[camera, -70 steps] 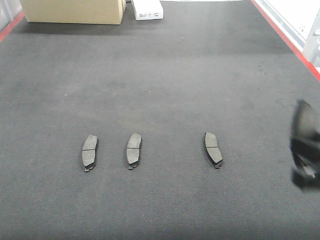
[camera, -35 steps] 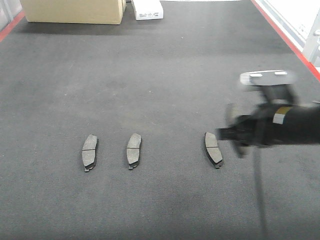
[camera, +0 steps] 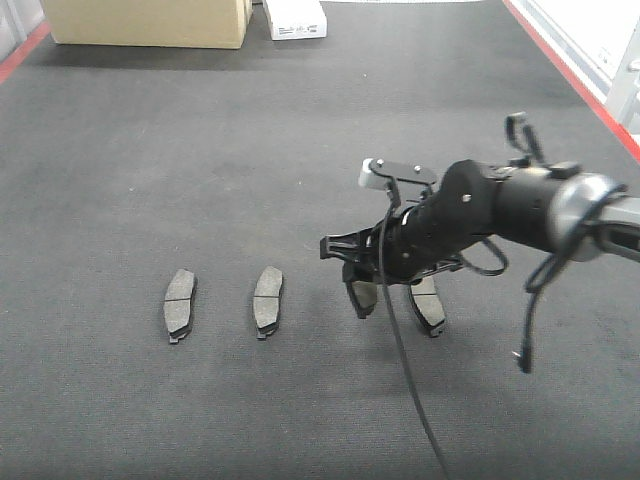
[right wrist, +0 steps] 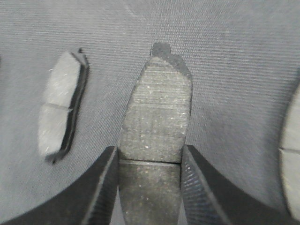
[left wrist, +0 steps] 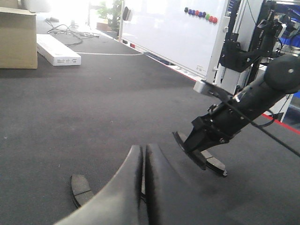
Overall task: Move and align brake pads A on conveyor
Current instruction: 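Swing the right gripper with its pad over the gap between pads, then lower the right gripper's pad onto the belt in line with others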
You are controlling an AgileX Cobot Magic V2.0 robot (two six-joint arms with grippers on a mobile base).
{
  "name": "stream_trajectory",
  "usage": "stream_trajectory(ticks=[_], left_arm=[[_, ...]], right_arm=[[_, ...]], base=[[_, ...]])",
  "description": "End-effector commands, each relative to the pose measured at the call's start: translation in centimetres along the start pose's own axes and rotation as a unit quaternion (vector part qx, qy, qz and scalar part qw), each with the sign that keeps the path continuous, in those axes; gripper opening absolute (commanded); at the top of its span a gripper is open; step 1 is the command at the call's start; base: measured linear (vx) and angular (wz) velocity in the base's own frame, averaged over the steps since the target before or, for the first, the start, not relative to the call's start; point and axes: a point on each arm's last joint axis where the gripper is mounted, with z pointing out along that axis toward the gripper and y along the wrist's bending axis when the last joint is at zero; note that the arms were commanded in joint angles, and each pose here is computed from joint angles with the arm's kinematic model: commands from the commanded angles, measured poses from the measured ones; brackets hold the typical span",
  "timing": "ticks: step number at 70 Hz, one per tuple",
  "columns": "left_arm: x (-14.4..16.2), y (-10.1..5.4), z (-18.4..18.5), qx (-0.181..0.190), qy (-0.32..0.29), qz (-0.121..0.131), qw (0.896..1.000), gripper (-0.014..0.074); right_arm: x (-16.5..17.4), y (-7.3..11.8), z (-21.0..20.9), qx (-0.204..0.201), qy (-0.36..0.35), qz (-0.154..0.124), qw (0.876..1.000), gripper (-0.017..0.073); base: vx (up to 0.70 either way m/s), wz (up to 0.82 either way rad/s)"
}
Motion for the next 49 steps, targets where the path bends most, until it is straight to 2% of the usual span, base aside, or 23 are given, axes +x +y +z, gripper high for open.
stream_trajectory(ticks=[1, 23, 49], left_arm=[[-1.3, -0.4, -0.1, 0.016, -0.039, 0.001, 0.999, -0.0007], [-1.3, -0.4, -0.1, 0.016, -0.039, 0.001, 0.999, -0.0007], [-1.3, -0.4, -0.1, 0.016, -0.039, 0.001, 0.999, -0.0007]], right_arm=[[-1.9, 0.9, -1.5, -0.021, -0.05, 0.006, 0.999, 0.0093], [-1.3, 0.2, 1.3, -0.01, -0.023, 0.014, 1.0, 0.0101], [-1.7, 0.1, 1.8, -0.01, -0.048, 0.015, 0.999, 0.0112]], base=[[0.0, 0.0], [0.0, 0.0], [0.0, 0.0]])
